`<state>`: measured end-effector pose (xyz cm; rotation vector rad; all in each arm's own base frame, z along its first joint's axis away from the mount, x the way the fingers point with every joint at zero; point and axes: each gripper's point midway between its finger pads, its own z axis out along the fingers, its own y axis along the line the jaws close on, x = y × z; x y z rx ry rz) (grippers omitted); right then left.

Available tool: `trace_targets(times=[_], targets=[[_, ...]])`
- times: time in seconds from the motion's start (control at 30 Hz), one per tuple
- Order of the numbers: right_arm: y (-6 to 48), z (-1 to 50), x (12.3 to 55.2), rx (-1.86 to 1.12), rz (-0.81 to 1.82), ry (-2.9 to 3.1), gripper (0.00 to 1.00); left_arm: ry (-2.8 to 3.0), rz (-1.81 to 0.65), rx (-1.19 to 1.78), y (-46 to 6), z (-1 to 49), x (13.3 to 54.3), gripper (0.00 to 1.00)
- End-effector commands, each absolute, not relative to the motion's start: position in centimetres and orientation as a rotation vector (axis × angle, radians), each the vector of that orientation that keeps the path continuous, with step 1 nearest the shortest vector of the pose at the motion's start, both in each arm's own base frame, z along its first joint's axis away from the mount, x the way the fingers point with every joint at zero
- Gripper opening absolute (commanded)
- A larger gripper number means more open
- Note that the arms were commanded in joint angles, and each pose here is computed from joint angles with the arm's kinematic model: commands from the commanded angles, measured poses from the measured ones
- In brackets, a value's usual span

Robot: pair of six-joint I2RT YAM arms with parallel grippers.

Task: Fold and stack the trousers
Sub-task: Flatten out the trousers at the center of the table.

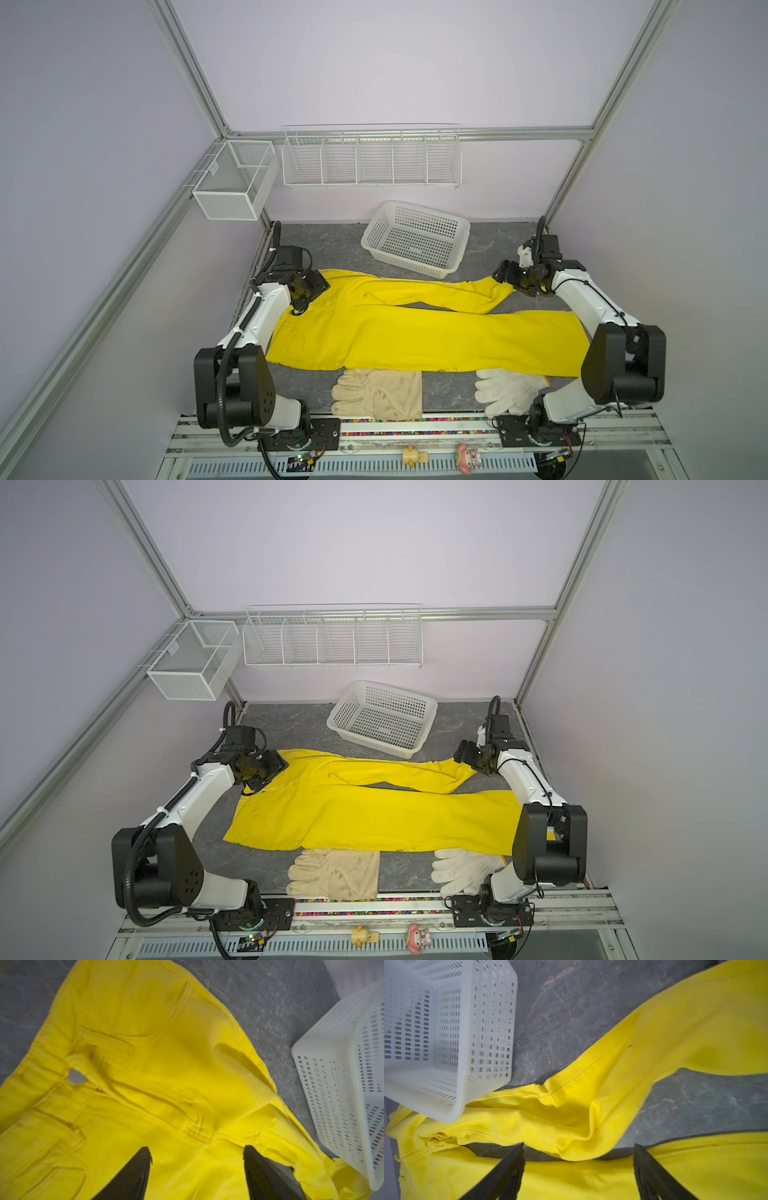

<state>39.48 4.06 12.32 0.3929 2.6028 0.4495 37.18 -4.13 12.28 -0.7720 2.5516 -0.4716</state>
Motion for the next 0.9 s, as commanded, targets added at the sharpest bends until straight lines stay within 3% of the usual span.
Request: trace_targets(times=[0.0,0.2,0.4,0.87], targets=[[4.3,11.7,41.9,0.371,0.455,2.588,0.82,2.485,-0.613,-0.721,-6.2,13.2,41.0,0.71],[3.7,9.1,44.1,0.329,0.330,2.669,0.78,2.547,-0.578,-0.622,-7.9,11.4,44.3,0.72],[3.2,4.8,42.9,0.328,0.277,2.775,0.76,2.628,-0.538,-0.596,-8.2,7.7,45.3,0.72],[1.1,2.1,36.0,0.477,0.187,2.872,0.78,2.779,-0.409,-0.627,-6.8,2.9,39.4,0.72]])
